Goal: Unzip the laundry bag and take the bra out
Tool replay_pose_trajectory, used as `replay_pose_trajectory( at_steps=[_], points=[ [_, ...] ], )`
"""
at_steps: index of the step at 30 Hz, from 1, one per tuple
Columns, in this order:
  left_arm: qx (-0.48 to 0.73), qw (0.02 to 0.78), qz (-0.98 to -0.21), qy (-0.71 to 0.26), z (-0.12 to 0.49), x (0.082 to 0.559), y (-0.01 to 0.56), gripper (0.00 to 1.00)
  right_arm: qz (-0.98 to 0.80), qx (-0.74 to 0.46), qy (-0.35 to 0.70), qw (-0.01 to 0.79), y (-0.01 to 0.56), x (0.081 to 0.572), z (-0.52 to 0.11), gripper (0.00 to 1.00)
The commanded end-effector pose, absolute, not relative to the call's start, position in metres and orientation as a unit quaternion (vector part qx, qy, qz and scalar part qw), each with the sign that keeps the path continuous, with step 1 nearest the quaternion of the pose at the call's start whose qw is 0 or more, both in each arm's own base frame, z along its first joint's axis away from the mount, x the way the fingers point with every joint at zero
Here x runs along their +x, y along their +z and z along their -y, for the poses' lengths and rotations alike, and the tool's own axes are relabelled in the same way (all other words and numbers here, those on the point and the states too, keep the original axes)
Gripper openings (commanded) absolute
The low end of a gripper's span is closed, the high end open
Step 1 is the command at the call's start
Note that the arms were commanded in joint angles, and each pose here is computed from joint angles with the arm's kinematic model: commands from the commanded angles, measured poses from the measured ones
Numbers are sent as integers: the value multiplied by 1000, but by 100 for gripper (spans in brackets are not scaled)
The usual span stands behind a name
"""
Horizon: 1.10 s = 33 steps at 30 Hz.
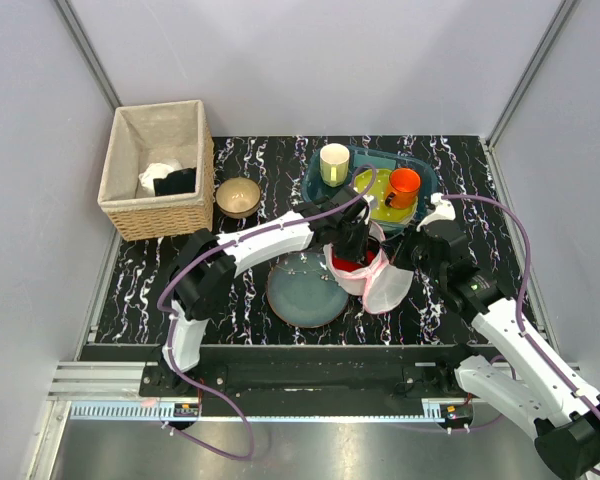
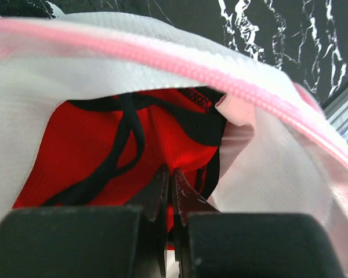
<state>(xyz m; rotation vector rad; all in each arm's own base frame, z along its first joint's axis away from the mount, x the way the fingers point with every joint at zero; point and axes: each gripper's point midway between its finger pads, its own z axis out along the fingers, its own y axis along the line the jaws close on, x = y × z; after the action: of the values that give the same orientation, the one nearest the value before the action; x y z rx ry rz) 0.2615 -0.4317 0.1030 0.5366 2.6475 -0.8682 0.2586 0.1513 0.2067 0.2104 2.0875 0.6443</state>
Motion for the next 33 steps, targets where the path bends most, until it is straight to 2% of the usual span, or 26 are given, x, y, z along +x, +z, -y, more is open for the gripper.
replay_pose_trajectory(
  at_steps=[1,6,12,21,33],
  points=[
    [180,203,-902,-335,429,266,162,0,-831,88,281,472,220,260,-154,0],
    [207,280,-843,-411,426,257,248,0,-838,92,270,465,208,260,-152,0],
    [206,296,-811,-461,407,253,298,0,-844,105,265,455,197,260,-150,0],
    [167,381,-781,-465,361,273,366,0,-845,109,262,453,196,260,-149,0],
    [93,461,-778,-416,297,312,413,0,-845,108,262,453,199,262,-150,0]
  ],
)
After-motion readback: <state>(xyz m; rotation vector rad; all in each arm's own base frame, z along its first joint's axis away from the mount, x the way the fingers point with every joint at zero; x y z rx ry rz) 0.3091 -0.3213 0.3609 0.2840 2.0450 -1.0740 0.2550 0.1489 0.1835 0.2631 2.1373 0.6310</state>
